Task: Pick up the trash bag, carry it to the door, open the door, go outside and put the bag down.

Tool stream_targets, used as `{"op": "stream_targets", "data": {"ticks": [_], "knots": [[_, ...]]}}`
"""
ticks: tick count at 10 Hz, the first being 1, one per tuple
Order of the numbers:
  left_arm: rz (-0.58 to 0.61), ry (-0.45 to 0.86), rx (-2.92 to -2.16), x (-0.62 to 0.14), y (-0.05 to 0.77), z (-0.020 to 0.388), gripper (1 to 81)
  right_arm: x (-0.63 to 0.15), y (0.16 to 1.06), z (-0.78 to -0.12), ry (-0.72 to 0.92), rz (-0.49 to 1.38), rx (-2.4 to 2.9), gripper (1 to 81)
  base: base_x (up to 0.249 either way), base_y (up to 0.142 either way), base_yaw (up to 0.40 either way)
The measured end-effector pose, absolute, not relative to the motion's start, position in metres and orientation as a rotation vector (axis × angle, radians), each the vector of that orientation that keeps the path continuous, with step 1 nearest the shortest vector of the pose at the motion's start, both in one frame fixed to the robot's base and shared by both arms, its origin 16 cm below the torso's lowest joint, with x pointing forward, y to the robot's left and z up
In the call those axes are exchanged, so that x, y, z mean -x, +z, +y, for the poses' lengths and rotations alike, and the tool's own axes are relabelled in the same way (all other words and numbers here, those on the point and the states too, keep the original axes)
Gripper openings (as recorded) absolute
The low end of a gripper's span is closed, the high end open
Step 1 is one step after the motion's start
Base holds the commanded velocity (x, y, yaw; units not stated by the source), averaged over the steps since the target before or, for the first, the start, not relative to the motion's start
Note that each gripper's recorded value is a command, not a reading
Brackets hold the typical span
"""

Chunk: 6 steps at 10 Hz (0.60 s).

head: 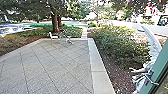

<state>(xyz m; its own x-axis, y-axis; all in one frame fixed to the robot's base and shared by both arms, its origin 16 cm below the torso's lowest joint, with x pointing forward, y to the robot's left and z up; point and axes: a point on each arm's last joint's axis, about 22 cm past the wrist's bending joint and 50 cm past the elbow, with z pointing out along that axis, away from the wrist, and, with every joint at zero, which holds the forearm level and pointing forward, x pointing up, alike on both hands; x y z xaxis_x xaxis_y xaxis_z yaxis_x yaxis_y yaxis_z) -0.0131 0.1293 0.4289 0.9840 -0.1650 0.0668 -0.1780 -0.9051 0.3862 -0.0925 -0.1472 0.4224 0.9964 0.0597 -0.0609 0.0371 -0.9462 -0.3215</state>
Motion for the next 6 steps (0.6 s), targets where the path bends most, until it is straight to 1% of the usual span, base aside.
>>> {"op": "stream_targets", "data": {"ticks": [1, 2, 6], "knots": [[-0.246, 0.064, -2.729, 0.007, 0.429, 0.129, 1.0, 0.09, 0.422, -0.147, 0.093, -0.07, 2.813, 81.1, 0.111, 0.0, 0.0], [-0.243, 0.047, -2.729, 0.017, 0.429, 0.129, 1.0, 0.101, 0.423, -0.147, 0.114, -0.068, 2.813, 81.1, 0.111, 0.0, 0.0], [-0.244, 0.047, -2.729, 0.014, 0.429, 0.129, 1.0, 0.095, 0.423, -0.147, 0.104, -0.07, 2.813, 81.1, 0.111, 0.0, 0.0]]}}
